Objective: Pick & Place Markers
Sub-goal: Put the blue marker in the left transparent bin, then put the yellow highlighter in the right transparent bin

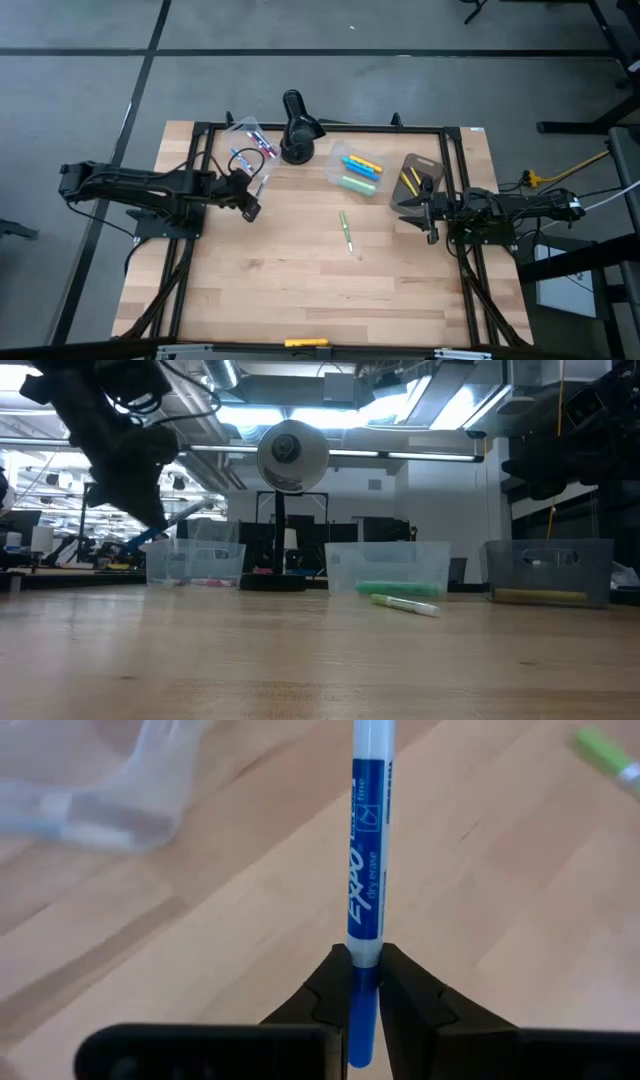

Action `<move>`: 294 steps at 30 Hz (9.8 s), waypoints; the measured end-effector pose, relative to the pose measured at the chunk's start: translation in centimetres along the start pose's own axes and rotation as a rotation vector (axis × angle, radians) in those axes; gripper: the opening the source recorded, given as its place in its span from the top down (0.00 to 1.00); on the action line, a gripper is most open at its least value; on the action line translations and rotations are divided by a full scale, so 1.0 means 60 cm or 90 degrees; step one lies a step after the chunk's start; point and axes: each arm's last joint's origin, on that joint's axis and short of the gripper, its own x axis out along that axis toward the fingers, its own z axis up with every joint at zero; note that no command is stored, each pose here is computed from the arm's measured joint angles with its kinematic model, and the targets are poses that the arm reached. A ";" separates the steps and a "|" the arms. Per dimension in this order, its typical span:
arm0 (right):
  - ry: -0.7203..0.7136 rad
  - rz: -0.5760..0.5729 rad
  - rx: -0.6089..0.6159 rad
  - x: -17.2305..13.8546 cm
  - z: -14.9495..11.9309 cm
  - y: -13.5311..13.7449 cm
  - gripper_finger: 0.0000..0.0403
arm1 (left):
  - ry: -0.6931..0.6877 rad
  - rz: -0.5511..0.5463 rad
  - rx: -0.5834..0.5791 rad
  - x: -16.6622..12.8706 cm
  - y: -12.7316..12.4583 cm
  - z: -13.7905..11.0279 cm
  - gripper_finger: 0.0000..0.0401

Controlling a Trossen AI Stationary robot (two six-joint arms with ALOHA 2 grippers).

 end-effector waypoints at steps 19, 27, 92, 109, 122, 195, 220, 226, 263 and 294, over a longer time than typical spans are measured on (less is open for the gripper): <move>0.000 0.000 0.000 0.000 0.000 0.000 0.52 | -0.174 -0.147 0.044 -0.014 -0.039 0.039 0.93; 0.000 0.000 0.000 0.000 0.000 0.000 0.52 | -0.230 -0.143 0.065 -0.018 -0.044 0.049 0.93; 0.000 0.000 0.000 0.000 0.000 0.000 0.52 | -0.189 0.361 0.408 -0.005 0.064 0.088 0.93; 0.000 0.000 0.000 0.000 0.000 0.000 0.52 | -0.110 0.415 0.537 0.006 0.051 0.112 0.93; 0.000 0.000 0.000 0.000 0.000 0.000 0.52 | 0.103 0.447 0.617 0.036 0.056 0.133 0.93; 0.000 0.000 0.000 0.000 0.000 0.000 0.52 | -0.320 0.022 0.537 -0.050 -0.116 0.100 0.85; 0.000 0.000 0.000 0.000 0.000 0.000 0.52 | -0.144 -0.421 0.593 -0.079 -0.307 -0.010 0.83; 0.000 0.000 0.000 0.000 0.000 0.000 0.52 | -0.049 -0.488 0.569 -0.067 -0.357 -0.049 0.80; 0.000 0.000 0.000 0.000 0.000 0.000 0.52 | 0.114 -0.392 0.691 -0.007 -0.520 -0.267 0.77; 0.000 0.000 0.000 0.000 0.000 0.000 0.52 | 0.121 -0.257 0.641 0.062 -0.506 -0.350 0.64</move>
